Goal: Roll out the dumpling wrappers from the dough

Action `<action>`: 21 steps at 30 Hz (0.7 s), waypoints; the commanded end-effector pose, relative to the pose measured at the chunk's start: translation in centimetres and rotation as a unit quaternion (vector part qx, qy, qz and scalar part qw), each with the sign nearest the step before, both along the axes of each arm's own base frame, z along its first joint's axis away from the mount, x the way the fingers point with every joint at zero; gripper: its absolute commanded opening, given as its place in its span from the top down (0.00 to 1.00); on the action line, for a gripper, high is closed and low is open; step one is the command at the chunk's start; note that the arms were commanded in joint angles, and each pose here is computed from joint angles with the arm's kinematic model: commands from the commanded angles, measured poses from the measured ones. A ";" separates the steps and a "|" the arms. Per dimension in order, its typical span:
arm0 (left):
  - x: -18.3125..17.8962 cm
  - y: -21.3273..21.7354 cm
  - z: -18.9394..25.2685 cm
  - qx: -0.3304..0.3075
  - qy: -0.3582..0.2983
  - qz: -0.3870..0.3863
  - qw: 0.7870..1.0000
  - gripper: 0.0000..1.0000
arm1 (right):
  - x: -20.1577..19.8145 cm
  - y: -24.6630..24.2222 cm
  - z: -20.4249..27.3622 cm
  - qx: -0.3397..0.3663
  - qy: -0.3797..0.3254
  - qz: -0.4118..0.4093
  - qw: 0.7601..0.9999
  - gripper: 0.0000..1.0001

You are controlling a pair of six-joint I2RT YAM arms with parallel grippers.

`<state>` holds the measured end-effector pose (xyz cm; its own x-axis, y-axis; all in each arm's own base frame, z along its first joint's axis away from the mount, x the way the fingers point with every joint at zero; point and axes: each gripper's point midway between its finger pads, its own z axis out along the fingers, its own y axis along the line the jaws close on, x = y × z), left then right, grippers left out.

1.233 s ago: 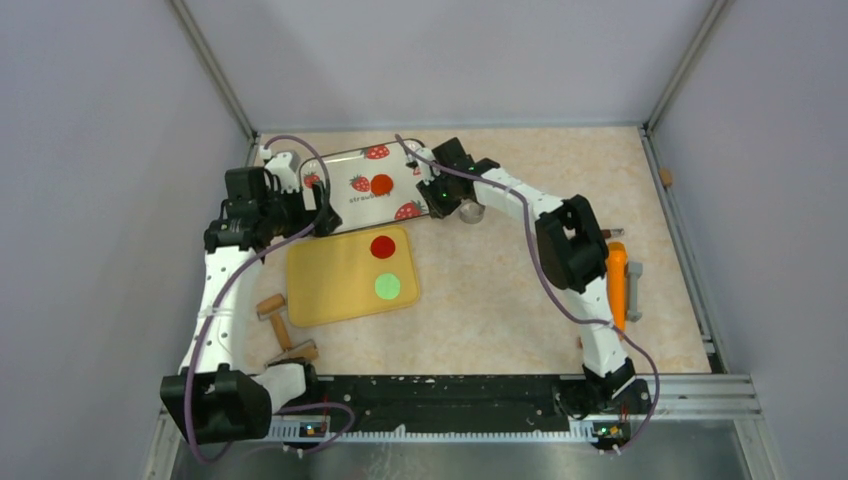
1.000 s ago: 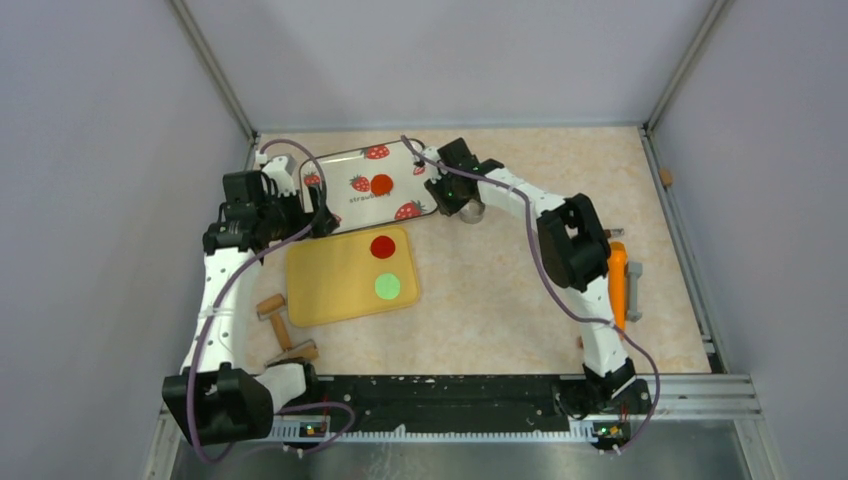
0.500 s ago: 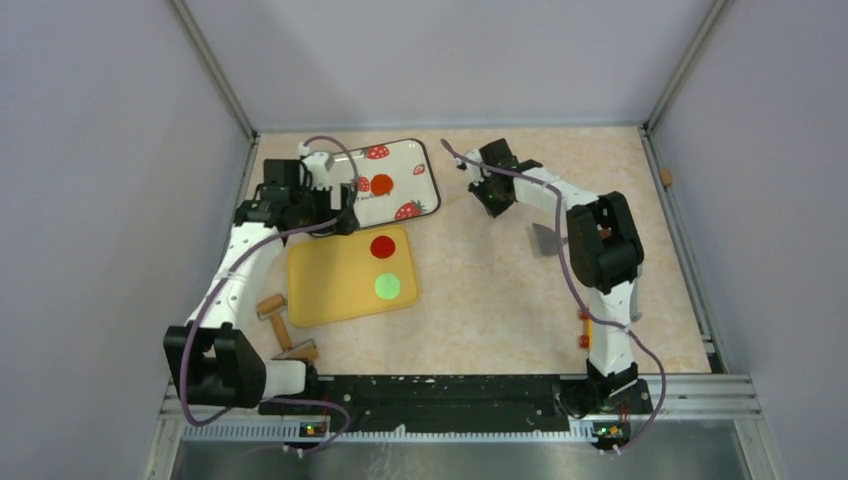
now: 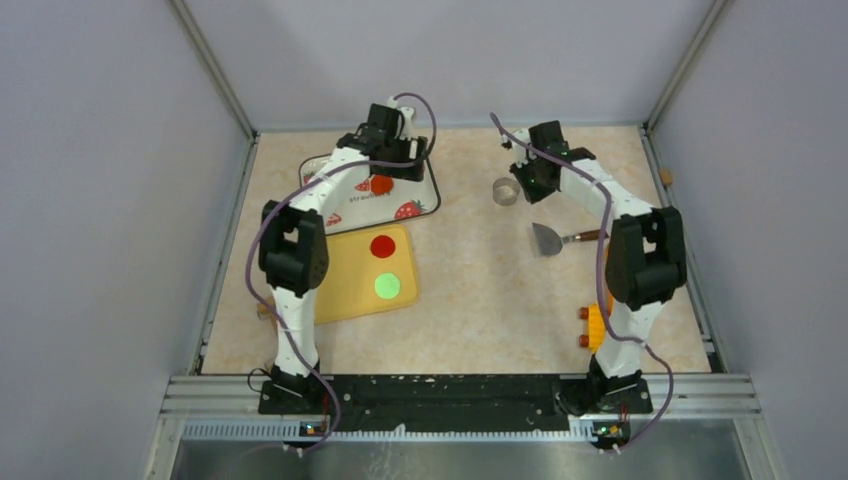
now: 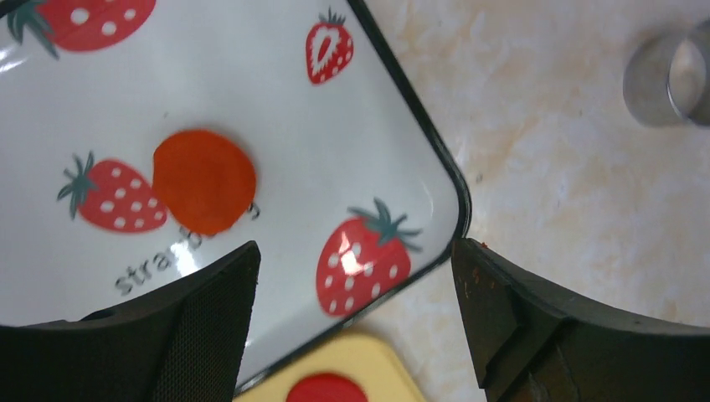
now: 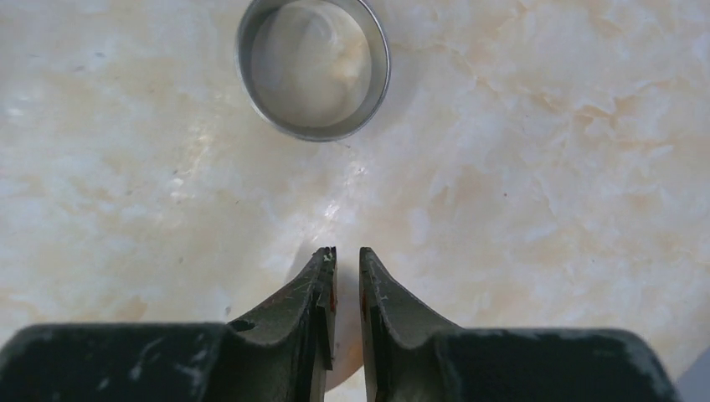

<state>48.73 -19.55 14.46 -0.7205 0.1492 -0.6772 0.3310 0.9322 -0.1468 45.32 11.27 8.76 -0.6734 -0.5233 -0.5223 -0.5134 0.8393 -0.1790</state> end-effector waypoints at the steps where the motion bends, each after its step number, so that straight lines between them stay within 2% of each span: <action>1: 4.9 -3.3 -0.2 -0.005 -0.041 0.056 0.998 0.16 | -2.9 0.0 8.3 0.057 -0.050 -0.001 0.997 0.82; 5: 6.7 -6.2 -2.0 -0.009 -0.047 0.060 0.997 0.19 | -6.0 -0.1 12.4 0.093 -0.087 -0.002 0.992 0.80; 9: 7.0 -7.5 -4.3 0.002 -0.039 0.076 0.996 0.21 | -8.1 -0.5 14.9 0.109 -0.110 -0.010 0.988 0.77; 14: 5.0 -8.6 -7.7 0.017 -0.001 0.095 0.995 0.22 | -9.4 -1.5 15.4 0.098 -0.114 -0.023 0.988 0.76; 21: 1.4 -11.0 -10.6 0.050 0.028 0.064 0.996 0.37 | -10.3 -1.8 15.0 0.096 -0.115 -0.027 0.988 0.76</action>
<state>51.99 -29.45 5.26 -0.7558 0.0976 -0.6475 0.1984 0.9765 -0.0844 35.44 9.99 22.72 -0.5618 -0.3921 -0.7284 -0.4593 0.8802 -0.1195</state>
